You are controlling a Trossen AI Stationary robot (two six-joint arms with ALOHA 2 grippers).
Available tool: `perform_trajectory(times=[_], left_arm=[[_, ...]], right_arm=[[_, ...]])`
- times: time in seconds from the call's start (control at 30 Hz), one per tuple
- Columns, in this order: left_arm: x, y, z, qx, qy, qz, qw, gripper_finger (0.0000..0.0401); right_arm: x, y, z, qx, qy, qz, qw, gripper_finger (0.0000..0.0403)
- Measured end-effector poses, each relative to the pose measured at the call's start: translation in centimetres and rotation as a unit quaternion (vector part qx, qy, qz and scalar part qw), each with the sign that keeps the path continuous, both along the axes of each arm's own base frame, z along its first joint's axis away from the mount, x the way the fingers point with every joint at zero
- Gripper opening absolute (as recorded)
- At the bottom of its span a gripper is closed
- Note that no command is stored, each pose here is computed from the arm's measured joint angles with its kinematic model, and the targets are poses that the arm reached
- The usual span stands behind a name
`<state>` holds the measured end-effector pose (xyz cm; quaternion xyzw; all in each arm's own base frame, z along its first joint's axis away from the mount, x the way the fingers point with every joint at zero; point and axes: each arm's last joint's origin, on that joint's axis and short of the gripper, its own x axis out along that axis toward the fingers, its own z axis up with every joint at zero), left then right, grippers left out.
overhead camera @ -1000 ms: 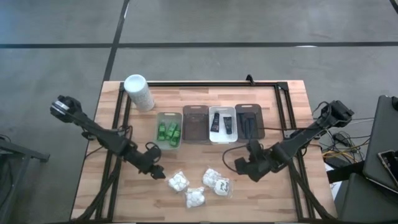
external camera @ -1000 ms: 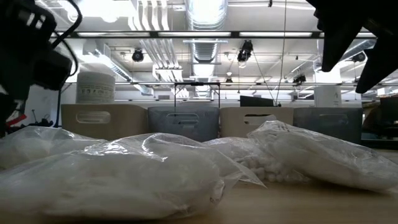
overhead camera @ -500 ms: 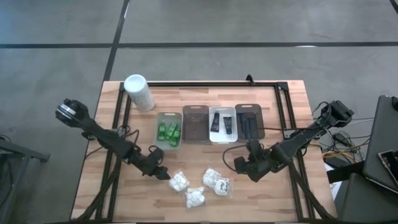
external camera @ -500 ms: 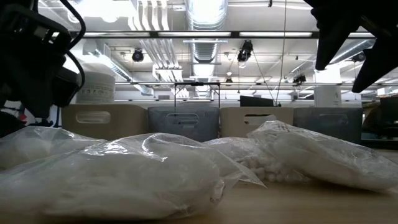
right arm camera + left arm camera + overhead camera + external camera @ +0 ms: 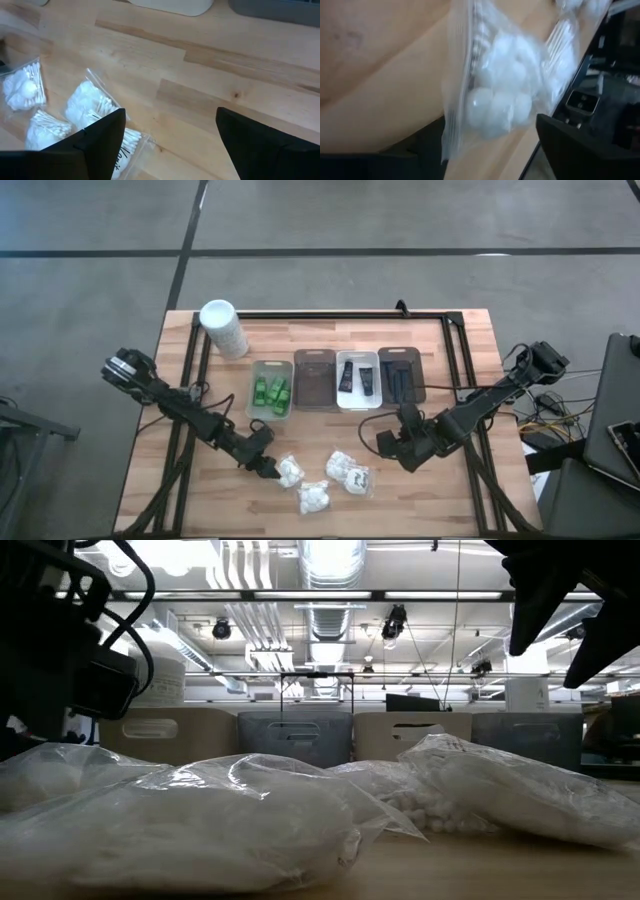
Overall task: Pick & Place Travel size toiletries
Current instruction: Put the top left cotton pack into the left black bin
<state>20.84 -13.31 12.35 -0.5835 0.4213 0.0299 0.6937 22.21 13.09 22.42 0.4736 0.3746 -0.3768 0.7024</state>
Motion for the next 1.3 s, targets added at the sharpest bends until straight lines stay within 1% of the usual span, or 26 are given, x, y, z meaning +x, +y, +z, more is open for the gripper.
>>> perform_trajectory(times=[0.17, 0.3, 0.43, 0.53, 0.77, 0.93, 1.13, 1.3], left_arm=[[-0.2, -0.1, 0.0, -0.007, 0.008, -0.034, 0.999, 0.0227], [-0.3, -0.1, 0.4, 0.005, -0.015, -0.052, 0.999, 0.0190], [-0.3, 0.1, 0.6, 0.021, -0.028, -0.037, 0.999, 0.0166], [-0.4, 0.3, 0.3, 0.034, -0.028, -0.022, 0.999, 0.0158], [-0.7, 0.7, -0.3, 0.061, 0.002, 0.006, 0.998, 0.0156], [-0.8, 0.9, -0.4, 0.071, -0.002, 0.025, 0.997, 0.0162], [-0.7, 0.9, -0.2, 0.076, -0.022, 0.035, 0.996, 0.0202], [-0.3, 1.4, -0.1, 0.104, -0.046, 0.062, 0.992, 0.0240]], right_arm=[[0.0, 0.0, 0.0, 0.000, 0.000, 0.000, 1.000, 0.0293], [0.0, 0.0, 0.0, 0.001, 0.000, 0.000, 1.000, 0.0288], [0.0, 0.0, 0.0, 0.002, 0.000, -0.001, 1.000, 0.0287], [0.0, 0.0, 0.0, 0.002, 0.000, -0.001, 1.000, 0.0293], [0.0, 0.0, 0.0, 0.007, 0.000, -0.006, 1.000, 0.0312], [0.0, 0.0, 0.0, 0.011, -0.001, -0.013, 1.000, 0.0320], [0.0, 0.0, 0.0, 0.012, 0.000, -0.013, 1.000, 0.0325], [0.0, 0.0, 0.0, 0.012, 0.000, -0.013, 1.000, 0.0313]])
